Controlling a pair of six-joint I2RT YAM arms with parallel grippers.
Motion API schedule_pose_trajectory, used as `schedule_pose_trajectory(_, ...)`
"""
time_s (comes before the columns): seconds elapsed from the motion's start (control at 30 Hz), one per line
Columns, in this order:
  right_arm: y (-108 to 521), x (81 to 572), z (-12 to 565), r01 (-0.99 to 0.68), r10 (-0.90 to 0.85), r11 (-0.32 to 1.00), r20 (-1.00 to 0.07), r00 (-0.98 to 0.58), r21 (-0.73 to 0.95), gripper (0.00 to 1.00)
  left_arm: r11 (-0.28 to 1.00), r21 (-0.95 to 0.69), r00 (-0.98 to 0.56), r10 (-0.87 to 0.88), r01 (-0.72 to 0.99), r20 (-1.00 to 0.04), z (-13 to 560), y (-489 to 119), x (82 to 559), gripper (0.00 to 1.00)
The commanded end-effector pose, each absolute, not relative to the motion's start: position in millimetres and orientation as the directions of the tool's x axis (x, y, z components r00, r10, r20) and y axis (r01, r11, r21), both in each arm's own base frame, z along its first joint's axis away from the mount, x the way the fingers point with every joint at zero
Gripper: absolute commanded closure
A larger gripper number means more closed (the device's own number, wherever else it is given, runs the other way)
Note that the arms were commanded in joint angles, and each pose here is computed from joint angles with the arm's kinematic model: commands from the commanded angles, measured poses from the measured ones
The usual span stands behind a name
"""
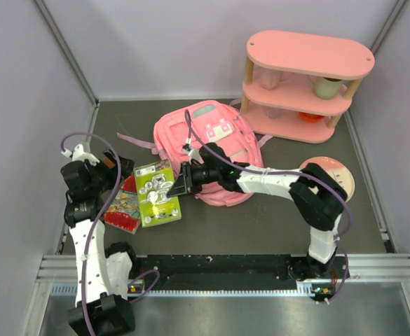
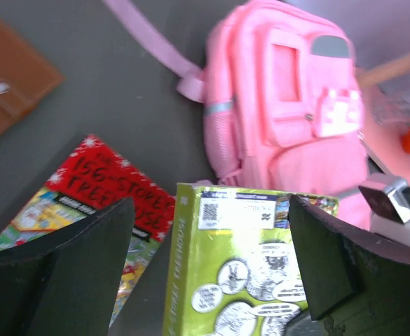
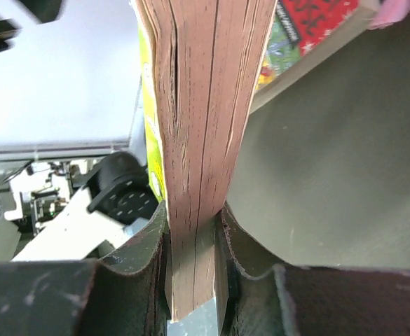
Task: Pack the student bag
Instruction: Pick up the book from the center of the board.
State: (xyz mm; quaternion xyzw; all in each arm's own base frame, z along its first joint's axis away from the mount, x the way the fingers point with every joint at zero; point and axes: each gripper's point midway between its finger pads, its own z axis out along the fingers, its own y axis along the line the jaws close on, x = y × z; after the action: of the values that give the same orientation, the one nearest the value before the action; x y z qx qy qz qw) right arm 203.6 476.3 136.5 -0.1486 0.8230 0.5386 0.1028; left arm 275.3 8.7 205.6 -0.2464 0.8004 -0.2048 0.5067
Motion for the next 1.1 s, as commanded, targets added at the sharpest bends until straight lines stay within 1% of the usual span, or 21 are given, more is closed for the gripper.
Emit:
schedule_pose_trajectory(0.0,456,207,230,-0.52,-0.068,0.144,-0.516,-0.854,0.842,1.0,0.786,-0.604,-0.393,-0.519,0.128,-0.759,246,-32,278,0.01)
schedule_pose_trajectory(0.03,446,209,225,-0.513,-0.063,0.154,-0.509,-0.858,0.845,1.0,0.764,-0.622,-0.403,-0.521,0.173,-0.752,250,-40,277,0.01)
schedule_pose_trajectory(0.07,438,208,238,-0.53,-0.05,0.133,-0.528,-0.847,0.838,1.0,0.754,-0.613,-0.386,-0.507,0.235,-0.771,258,-45,280,0.01)
schedule_pose_trajectory(0.1,432,210,240,-0.531,-0.039,0.133,-0.531,-0.847,0.837,1.0,0.721,-0.624,-0.413,-0.49,0.303,-0.767,263,-56,276,0.01)
schedule_pose_trajectory(0.23,404,219,244,-0.536,0.0,0.154,-0.543,-0.84,0.83,1.0,0.636,-0.6,-0.443,-0.413,0.485,-0.796,280,-89,267,0.01)
schedule_pose_trajectory(0.3,393,219,250,-0.557,0.007,0.144,-0.563,-0.826,0.818,1.0,0.586,-0.577,-0.449,-0.367,0.568,-0.815,289,-109,260,0.01)
schedule_pose_trajectory(0.43,381,213,266,-0.603,0.011,0.105,-0.607,-0.794,0.791,1.0,0.504,-0.534,-0.443,-0.299,0.679,-0.845,296,-145,255,0.01)
schedule_pose_trajectory(0.5,375,209,274,-0.624,0.017,0.086,-0.628,-0.778,0.777,1.0,0.472,-0.543,-0.472,-0.271,0.695,-0.839,291,-158,256,0.01)
schedule_pose_trajectory(0.63,364,204,279,-0.642,0.022,0.097,-0.646,-0.763,0.761,1.0,0.494,-0.548,-0.468,-0.288,0.675,-0.835,288,-155,265,0.01)
schedule_pose_trajectory(0.9,345,210,263,-0.632,0.056,0.246,-0.661,-0.748,0.735,1.0,0.515,-0.518,-0.423,-0.3,0.683,-0.855,309,-153,269,0.01)
schedule_pose_trajectory(1.07,336,207,274,-0.644,0.092,0.255,-0.681,-0.727,0.722,1.0,0.565,-0.494,-0.413,-0.275,0.661,-0.868,304,-147,267,0.01)
